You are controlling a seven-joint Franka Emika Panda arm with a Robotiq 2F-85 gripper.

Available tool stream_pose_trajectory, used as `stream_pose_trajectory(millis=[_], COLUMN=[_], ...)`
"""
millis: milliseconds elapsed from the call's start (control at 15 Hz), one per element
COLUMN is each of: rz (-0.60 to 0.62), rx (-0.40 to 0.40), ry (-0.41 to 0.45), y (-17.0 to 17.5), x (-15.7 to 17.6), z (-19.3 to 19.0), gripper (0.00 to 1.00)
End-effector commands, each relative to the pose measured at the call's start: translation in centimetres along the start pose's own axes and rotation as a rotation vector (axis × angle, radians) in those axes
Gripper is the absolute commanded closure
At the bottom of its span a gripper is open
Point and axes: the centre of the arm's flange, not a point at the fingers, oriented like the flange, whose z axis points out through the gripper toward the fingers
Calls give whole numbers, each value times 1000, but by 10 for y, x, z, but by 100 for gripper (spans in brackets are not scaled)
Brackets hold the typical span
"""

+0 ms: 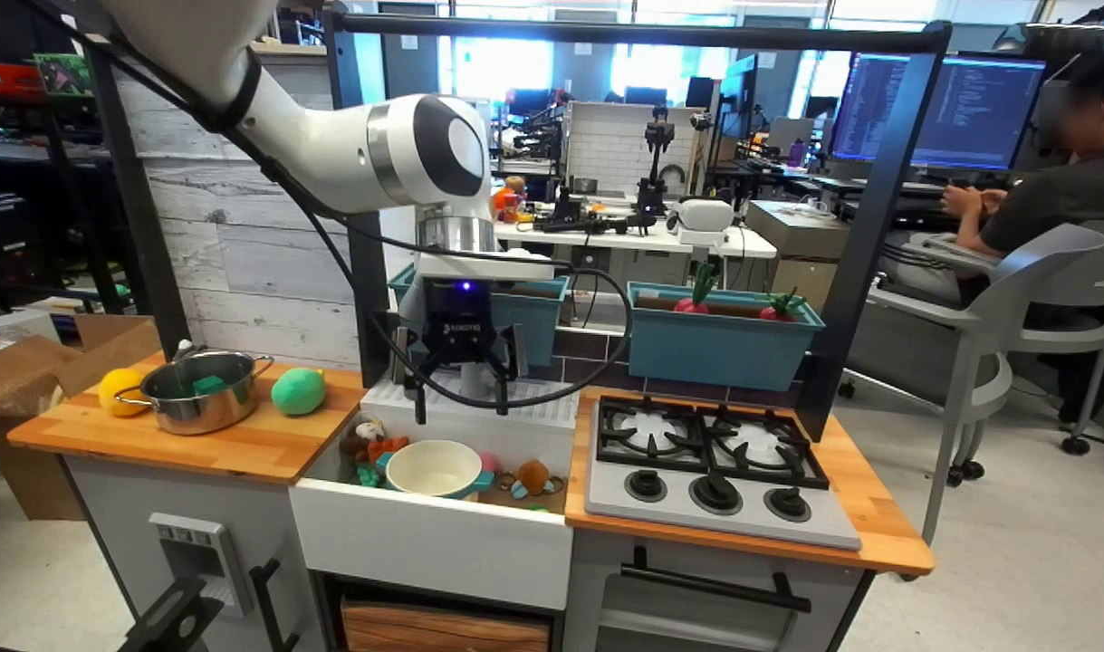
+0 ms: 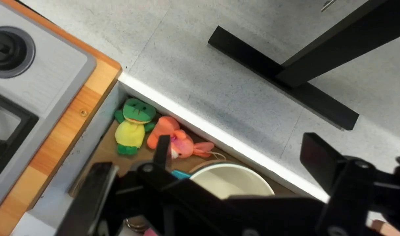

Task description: Remove the white pot from the sink and place it on the stove

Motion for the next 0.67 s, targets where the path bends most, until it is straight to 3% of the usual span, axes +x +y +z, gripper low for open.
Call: stream_pose_trajectory(millis=[0, 267, 600], rz=[104, 185, 248], rx=[27, 29, 41], ry=[-27, 20, 118], y=[45, 51, 52], x=[36, 49, 70], z=[19, 36, 28], gripper=[0, 0, 0])
